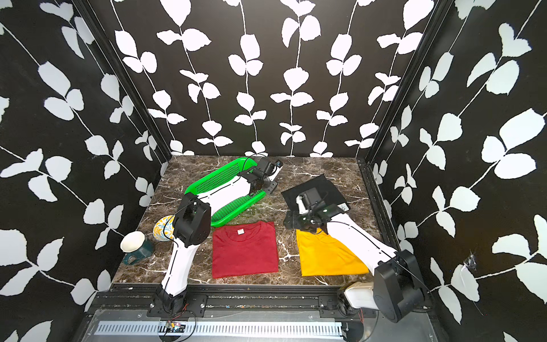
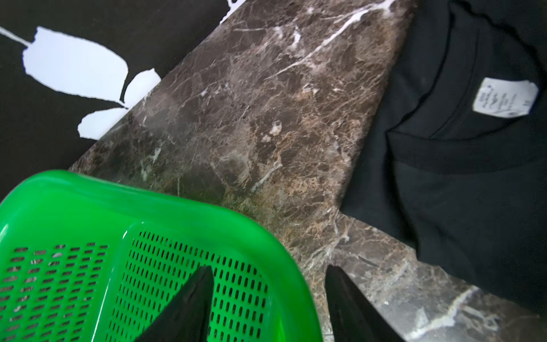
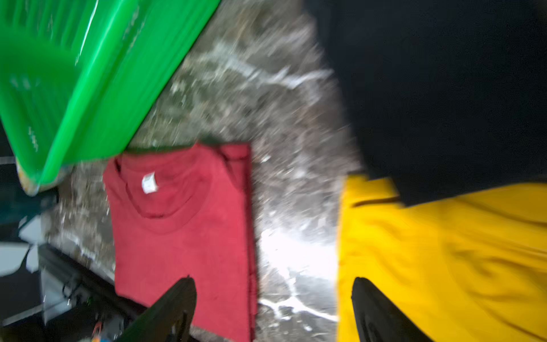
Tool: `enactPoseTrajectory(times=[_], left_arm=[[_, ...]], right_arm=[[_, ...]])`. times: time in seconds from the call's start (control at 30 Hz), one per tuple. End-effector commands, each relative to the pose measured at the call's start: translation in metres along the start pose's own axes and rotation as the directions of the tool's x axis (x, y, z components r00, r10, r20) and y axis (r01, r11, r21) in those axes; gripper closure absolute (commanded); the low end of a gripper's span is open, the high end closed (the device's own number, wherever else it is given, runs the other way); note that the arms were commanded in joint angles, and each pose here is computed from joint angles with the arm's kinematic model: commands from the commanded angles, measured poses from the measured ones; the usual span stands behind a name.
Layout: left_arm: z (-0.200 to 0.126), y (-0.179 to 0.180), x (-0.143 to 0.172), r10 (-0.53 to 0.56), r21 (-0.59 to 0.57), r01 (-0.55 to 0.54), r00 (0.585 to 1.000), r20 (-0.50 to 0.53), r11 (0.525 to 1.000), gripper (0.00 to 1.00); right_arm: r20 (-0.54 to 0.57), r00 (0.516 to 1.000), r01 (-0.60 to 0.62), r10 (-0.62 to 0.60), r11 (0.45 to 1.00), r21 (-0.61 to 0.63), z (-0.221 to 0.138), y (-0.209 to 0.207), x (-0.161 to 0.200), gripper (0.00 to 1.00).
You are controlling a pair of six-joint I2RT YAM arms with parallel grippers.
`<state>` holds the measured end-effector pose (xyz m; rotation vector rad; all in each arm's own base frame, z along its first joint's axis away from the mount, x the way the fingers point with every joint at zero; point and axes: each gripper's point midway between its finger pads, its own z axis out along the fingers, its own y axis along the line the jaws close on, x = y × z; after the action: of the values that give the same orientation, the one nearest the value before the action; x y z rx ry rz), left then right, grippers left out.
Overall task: Put the folded t-shirts into the basket
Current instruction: Move the T-shirt to the center of the board, then pick up the T-shirt from the center of the board.
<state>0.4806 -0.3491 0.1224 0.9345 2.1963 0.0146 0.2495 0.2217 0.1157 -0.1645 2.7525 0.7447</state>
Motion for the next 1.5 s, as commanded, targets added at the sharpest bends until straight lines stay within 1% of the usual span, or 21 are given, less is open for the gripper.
enactPoseTrajectory(times=[0.0, 0.1, 0.17, 0.23, 0.3, 0.37, 0.4, 0.43, 0.5, 0.6, 0.67, 0.7, 0.77, 0.87, 0.93, 1.0, 1.03, 1.1, 1.3, 1.4, 1.47], left_arm=[[-0.052, 0.018, -0.021, 0.013, -0.034, -0.012, 0.998, 0.054, 0.999, 0.28], [-0.088, 0.022, -0.023, -0.024, -0.016, 0.026, 0.995, 0.098, 1.000, 0.24], [-0.118, 0.025, -0.016, -0.056, -0.011, 0.058, 0.991, 0.121, 0.998, 0.23], [-0.143, 0.030, -0.002, -0.095, -0.019, 0.098, 0.987, 0.129, 0.995, 0.23], [-0.165, 0.033, 0.021, -0.133, -0.025, 0.137, 0.983, 0.127, 0.990, 0.21], [-0.187, 0.035, 0.045, -0.173, -0.036, 0.179, 0.976, 0.130, 0.983, 0.20], [-0.200, 0.039, 0.056, -0.194, -0.046, 0.203, 0.971, 0.140, 0.978, 0.20], [-0.207, 0.040, 0.070, -0.214, -0.053, 0.223, 0.967, 0.137, 0.973, 0.19], [-0.217, 0.038, 0.103, -0.253, -0.067, 0.261, 0.961, 0.116, 0.963, 0.19], [-0.226, 0.034, 0.142, -0.316, -0.076, 0.323, 0.944, 0.098, 0.943, 0.20], [-0.225, 0.030, 0.163, -0.364, -0.071, 0.371, 0.926, 0.096, 0.926, 0.22], [-0.222, 0.024, 0.170, -0.383, -0.046, 0.389, 0.918, 0.099, 0.920, 0.23], [-0.213, 0.006, 0.185, -0.405, 0.032, 0.404, 0.910, 0.093, 0.914, 0.24], [-0.198, -0.009, 0.206, -0.419, 0.064, 0.415, 0.906, 0.063, 0.908, 0.25], [-0.187, -0.018, 0.218, -0.420, 0.076, 0.418, 0.907, 0.015, 0.905, 0.26], [-0.177, -0.025, 0.228, -0.420, 0.083, 0.421, 0.907, -0.026, 0.903, 0.26], [-0.174, -0.035, 0.229, -0.408, 0.110, 0.409, 0.912, -0.037, 0.906, 0.26], [-0.167, -0.046, 0.234, -0.397, 0.133, 0.402, 0.916, -0.066, 0.906, 0.26], [-0.149, -0.054, 0.259, -0.353, 0.105, 0.373, 0.920, -0.172, 0.922, 0.24], [-0.142, -0.069, 0.262, -0.338, 0.161, 0.377, 0.913, -0.228, 0.912, 0.25], [-0.140, -0.075, 0.266, -0.334, 0.176, 0.383, 0.908, -0.255, 0.907, 0.24]], right_arm=[[-0.111, 0.994, 0.014, -0.022, 0.997, -0.079, 0.028, 0.030, 0.039, 0.17], [-0.178, 0.981, 0.045, -0.076, 0.984, -0.170, 0.044, 0.066, 0.070, 0.17], [-0.223, 0.968, 0.060, -0.114, 0.971, -0.233, 0.054, 0.090, 0.091, 0.18], [-0.254, 0.956, 0.072, -0.147, 0.956, -0.284, 0.066, 0.110, 0.108, 0.19], [-0.281, 0.948, 0.067, -0.149, 0.957, -0.282, 0.080, 0.114, 0.120, 0.20], [-0.318, 0.941, 0.048, -0.118, 0.974, -0.220, 0.098, 0.096, 0.130, 0.20], [-0.330, 0.939, 0.043, -0.098, 0.985, -0.169, 0.103, 0.083, 0.133, 0.20], [-0.338, 0.938, 0.042, -0.077, 0.993, -0.110, 0.106, 0.068, 0.135, 0.20], [-0.362, 0.932, 0.030, -0.024, 0.999, 0.010, 0.104, 0.033, 0.140, 0.20], [-0.348, 0.935, -0.025, 0.065, 0.993, 0.118, 0.088, -0.009, 0.137, 0.20], [-0.320, 0.943, -0.036, 0.092, 0.984, 0.174, 0.071, -0.033, 0.129, 0.19], [-0.302, 0.948, -0.037, 0.099, 0.978, 0.205, 0.063, -0.043, 0.123, 0.19], [-0.250, 0.964, -0.038, 0.094, 0.975, 0.220, 0.048, -0.051, 0.104, 0.16], [-0.206, 0.977, -0.014, 0.046, 0.988, 0.154, 0.038, -0.029, 0.076, 0.15], [-0.192, 0.981, -0.005, 0.023, 0.996, 0.094, 0.034, -0.009, 0.062, 0.15], [-0.170, 0.985, -0.003, 0.012, 0.999, 0.051, 0.031, 0.006, 0.051, 0.16], [-0.162, 0.987, 0.001, 0.005, 0.999, 0.039, 0.028, 0.011, 0.047, 0.16], [-0.150, 0.989, 0.016, -0.010, 0.999, 0.035, 0.022, 0.018, 0.040, 0.16], [-0.074, 0.997, 0.041, -0.038, 0.998, 0.048, -0.001, 0.027, 0.022, 0.15], [-0.044, 0.998, 0.049, -0.047, 0.998, 0.045, -0.011, 0.032, 0.014, 0.15], [-0.034, 0.998, 0.055, -0.053, 0.998, 0.042, -0.015, 0.035, 0.011, 0.15]])
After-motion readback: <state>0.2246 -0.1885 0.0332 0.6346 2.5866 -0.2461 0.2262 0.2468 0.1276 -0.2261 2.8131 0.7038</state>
